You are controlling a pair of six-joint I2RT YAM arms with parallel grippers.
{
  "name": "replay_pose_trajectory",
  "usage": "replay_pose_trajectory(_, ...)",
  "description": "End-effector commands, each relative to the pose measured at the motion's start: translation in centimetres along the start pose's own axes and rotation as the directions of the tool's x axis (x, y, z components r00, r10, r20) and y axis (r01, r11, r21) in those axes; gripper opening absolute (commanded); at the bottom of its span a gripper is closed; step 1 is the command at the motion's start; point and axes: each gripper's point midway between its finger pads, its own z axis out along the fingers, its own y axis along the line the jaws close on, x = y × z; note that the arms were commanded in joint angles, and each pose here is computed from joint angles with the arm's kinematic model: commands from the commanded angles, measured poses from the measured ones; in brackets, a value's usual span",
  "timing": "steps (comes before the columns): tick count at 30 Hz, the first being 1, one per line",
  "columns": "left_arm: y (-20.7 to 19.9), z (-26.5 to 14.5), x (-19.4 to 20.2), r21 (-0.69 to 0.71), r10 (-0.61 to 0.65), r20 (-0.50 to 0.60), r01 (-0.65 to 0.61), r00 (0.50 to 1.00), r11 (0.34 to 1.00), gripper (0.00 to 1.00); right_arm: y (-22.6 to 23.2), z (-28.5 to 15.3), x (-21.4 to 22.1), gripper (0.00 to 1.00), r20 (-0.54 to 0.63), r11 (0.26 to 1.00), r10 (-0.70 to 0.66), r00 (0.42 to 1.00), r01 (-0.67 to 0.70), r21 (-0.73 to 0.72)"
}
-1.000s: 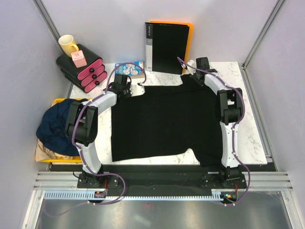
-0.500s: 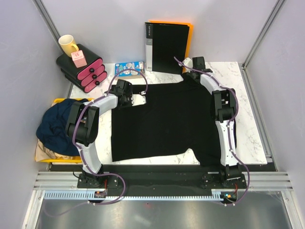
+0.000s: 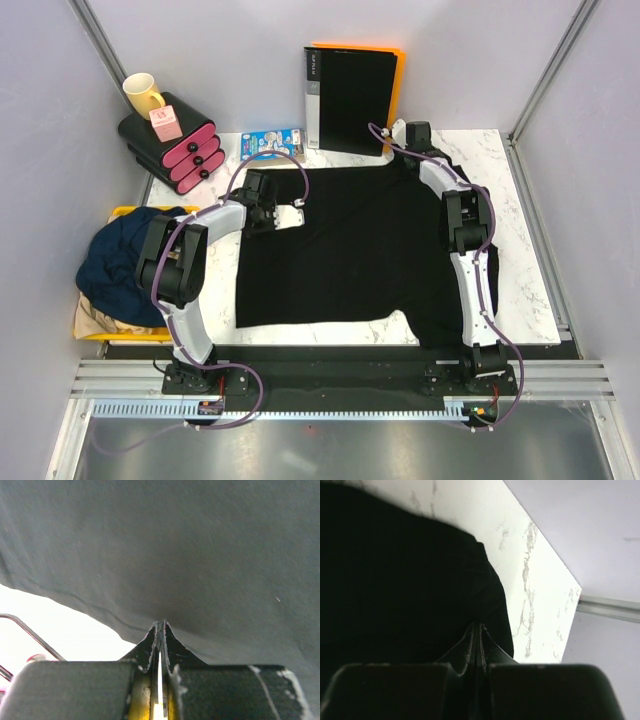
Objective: Fold and stack the t-shirts
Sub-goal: Flatten the tshirt out, then fold the tshirt
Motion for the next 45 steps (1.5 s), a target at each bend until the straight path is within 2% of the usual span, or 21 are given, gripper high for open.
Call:
replay_pose_trajectory(1,1.2,-1.3,-0.5,-0.038,0.015,0.012,-0.015,1.000,0.999,0.02,0.4,0.8,4.0,0.00,-0.115,0.998,-0.023,0.993,0.029,0.049)
replay_pose_trajectory(3,1.3,-1.1,-0.6,-0.039,0.010,0.014,-0.010,1.000,0.999,0.02,-0.5,0.2,3.7,0.01,-0.103,0.998,0.005,0.995,0.001,0.056)
replay_pose_trajectory(5,1.4,-1.1,-0.6,-0.041,0.004,0.014,-0.004,1.000,0.999,0.02,-0.3,-0.4,3.3,0.21,-0.077,0.999,0.020,0.997,-0.018,0.027)
replay_pose_trajectory(6,1.5,-1.1,-0.6,-0.043,0.004,0.014,-0.004,1.000,0.999,0.02,-1.9,-1.7,2.0,0.40,-0.042,0.998,0.049,0.998,-0.047,0.036)
replay_pose_trajectory(9,1.8,-1.2,-0.7,-0.052,-0.009,0.018,0.010,1.000,0.999,0.02,-3.9,-4.2,0.2,0.58,0.019,0.997,0.075,0.997,-0.075,0.027)
replay_pose_trajectory(12,3.5,-1.5,-0.7,-0.137,-0.039,0.027,0.042,0.999,0.990,0.02,-7.3,-7.2,-1.1,0.66,0.057,0.990,0.113,0.992,-0.117,0.081)
replay_pose_trajectory(16,5.7,-3.1,-1.1,-0.244,-0.063,0.059,0.075,0.996,0.967,0.02,-9.1,-11.1,-0.9,0.65,0.073,0.993,0.094,0.993,-0.099,0.071)
replay_pose_trajectory(20,3.6,-5.0,-2.3,-0.159,0.009,0.135,0.013,0.991,0.987,0.02,-6.6,-16.6,0.3,0.66,0.137,0.977,-0.124,0.983,0.145,-0.156)
replay_pose_trajectory(21,2.1,-5.0,-2.1,-0.121,0.030,0.143,-0.012,0.989,0.993,0.02,-3.3,-17.7,3.7,0.66,0.085,0.929,-0.215,0.973,0.230,-0.288)
replay_pose_trajectory(23,1.0,-6.4,-2.5,-0.115,0.097,0.180,-0.077,0.979,0.990,0.02,-2.2,-20.6,5.8,0.67,0.092,0.879,-0.295,0.951,0.308,-0.363)
replay_pose_trajectory(24,-0.9,-6.2,-2.1,-0.081,0.114,0.185,-0.100,0.976,0.992,0.02,1.0,-22.3,9.1,0.67,0.093,0.783,-0.380,0.920,0.373,-0.498)
replay_pose_trajectory(26,-2.6,-6.5,-2.0,-0.062,0.162,0.207,-0.152,0.965,0.986,0.24,2.2,-25.0,11.2,0.67,0.114,0.716,-0.426,0.897,0.412,-0.563)
replay_pose_trajectory(28,-4.9,-6.4,-1.3,-0.034,0.188,0.211,-0.185,0.959,0.982,0.33,5.4,-27.2,14.8,0.66,0.119,0.619,-0.472,0.873,0.425,-0.660)
replay_pose_trajectory(29,-5.4,-6.2,-1.1,-0.029,0.210,0.210,-0.209,0.955,0.978,0.33,5.6,-27.8,15.4,0.64,0.121,0.614,-0.476,0.871,0.428,-0.663)
replay_pose_trajectory(30,-6.6,-5.3,-0.6,-0.003,0.213,0.203,-0.217,0.956,0.976,0.27,6.7,-27.9,16.6,0.53,0.112,0.603,-0.479,0.871,0.419,-0.679)
replay_pose_trajectory(31,-6.8,-4.7,-0.3,-0.005,0.215,0.183,-0.218,0.959,0.976,0.02,7.1,-28.0,16.9,0.46,0.087,0.615,-0.464,0.881,0.392,-0.684)
replay_pose_trajectory(33,-5.5,-3.5,-0.1,-0.056,0.212,0.153,-0.206,0.965,0.977,0.02,7.6,-27.4,17.2,0.23,0.054,0.630,-0.445,0.894,0.355,-0.690)
replay_pose_trajectory(34,-5.5,-2.0,0.8,-0.040,0.189,0.099,-0.186,0.977,0.982,0.02,7.7,-27.3,17.2,0.19,0.027,0.646,-0.425,0.905,0.323,-0.692)
replay_pose_trajectory(37,-1.7,-0.1,1.3,-0.114,0.141,0.020,-0.138,0.990,0.984,0.02,7.7,-26.2,16.7,0.16,0.006,0.670,-0.395,0.919,0.293,-0.681)
replay_pose_trajectory(41,3.7,0.9,0.5,-0.193,0.084,0.015,-0.080,0.996,0.978,0.02,8.1,-24.5,16.6,0.14,-0.011,0.683,-0.400,0.916,0.290,-0.671)
replay_pose_trajectory(45,4.6,2.2,0.4,-0.188,0.102,-0.006,-0.102,0.995,0.977,0.02,8.4,-23.0,16.1,0.13,-0.018,0.684,-0.396,0.918,0.282,-0.672)
